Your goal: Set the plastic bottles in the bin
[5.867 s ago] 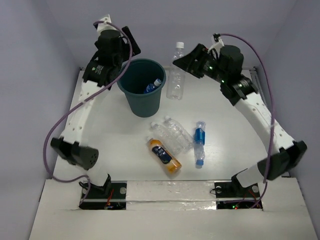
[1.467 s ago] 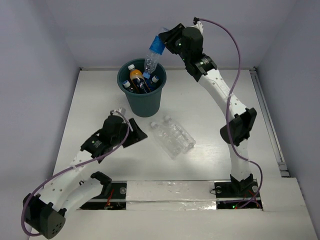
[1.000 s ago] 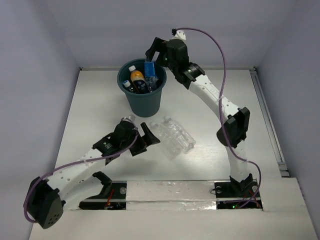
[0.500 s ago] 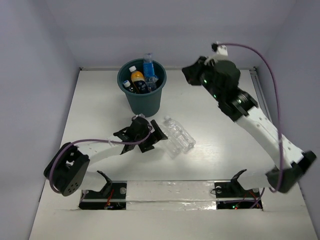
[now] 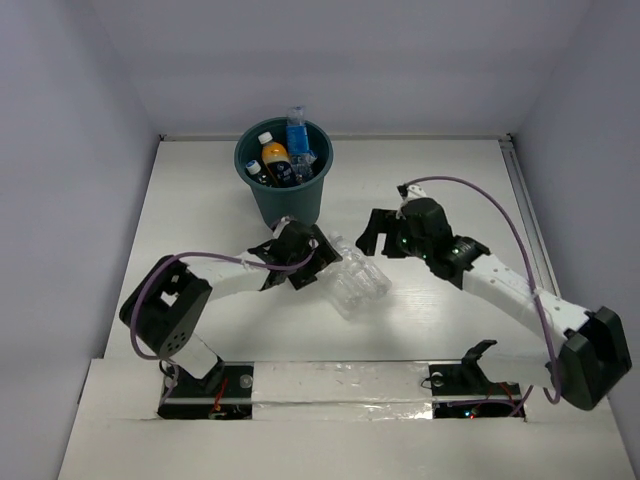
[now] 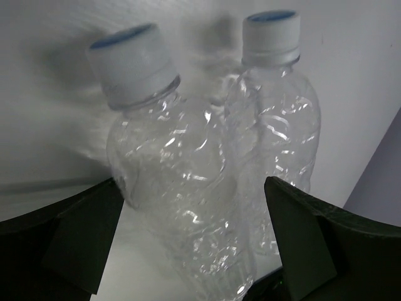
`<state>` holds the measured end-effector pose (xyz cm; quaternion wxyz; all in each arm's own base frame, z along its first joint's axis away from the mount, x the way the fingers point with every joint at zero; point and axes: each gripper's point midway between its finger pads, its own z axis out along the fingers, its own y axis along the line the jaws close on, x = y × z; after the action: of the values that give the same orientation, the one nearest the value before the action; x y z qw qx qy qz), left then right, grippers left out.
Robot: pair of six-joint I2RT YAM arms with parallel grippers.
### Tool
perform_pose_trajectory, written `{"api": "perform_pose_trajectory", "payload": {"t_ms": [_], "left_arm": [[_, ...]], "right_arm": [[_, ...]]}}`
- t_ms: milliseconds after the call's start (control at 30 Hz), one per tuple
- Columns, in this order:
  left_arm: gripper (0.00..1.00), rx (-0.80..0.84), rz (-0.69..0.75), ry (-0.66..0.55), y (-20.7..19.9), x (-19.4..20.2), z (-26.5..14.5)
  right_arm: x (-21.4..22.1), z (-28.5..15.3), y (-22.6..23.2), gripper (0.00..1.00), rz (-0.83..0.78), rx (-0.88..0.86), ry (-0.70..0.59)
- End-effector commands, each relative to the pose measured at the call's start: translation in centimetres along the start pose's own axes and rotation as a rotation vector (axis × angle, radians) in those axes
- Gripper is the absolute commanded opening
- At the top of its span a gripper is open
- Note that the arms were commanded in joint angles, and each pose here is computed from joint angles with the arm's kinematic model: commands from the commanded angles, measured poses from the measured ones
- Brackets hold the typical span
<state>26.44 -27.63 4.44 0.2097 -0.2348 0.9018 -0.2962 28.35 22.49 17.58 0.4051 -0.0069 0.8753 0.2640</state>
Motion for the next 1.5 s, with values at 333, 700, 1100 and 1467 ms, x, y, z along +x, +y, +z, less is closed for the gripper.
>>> {"api": "perform_pose_trajectory", "payload": {"t_ms": [333,700,1100,1467], "left_arm": [[0.63,-0.106,0.102,-0.073,2.7,-1.1,-1.0],[0.5,0.084,0.192,-0.104,0.2,-1.2,-10.3],[0.49,0.16,0.397,-0.68,-16.3,-21.3,-27.4],[0.49,-0.166,0.45,-0.951,-18.3,-33.7,-26.1]], "right_arm": [[1.6,8.9,-0.5,0.96,-0.153,-0.01,0.326],[7.9,11.2,-3.3,0.96,-0.129,0.019,0.532],[6.4,9.5,-2.7,0.59,-0.089,0.028,0.447],[-2.4,0.3,1.7,0.57,-0.071,-0.051,0.125]]}}
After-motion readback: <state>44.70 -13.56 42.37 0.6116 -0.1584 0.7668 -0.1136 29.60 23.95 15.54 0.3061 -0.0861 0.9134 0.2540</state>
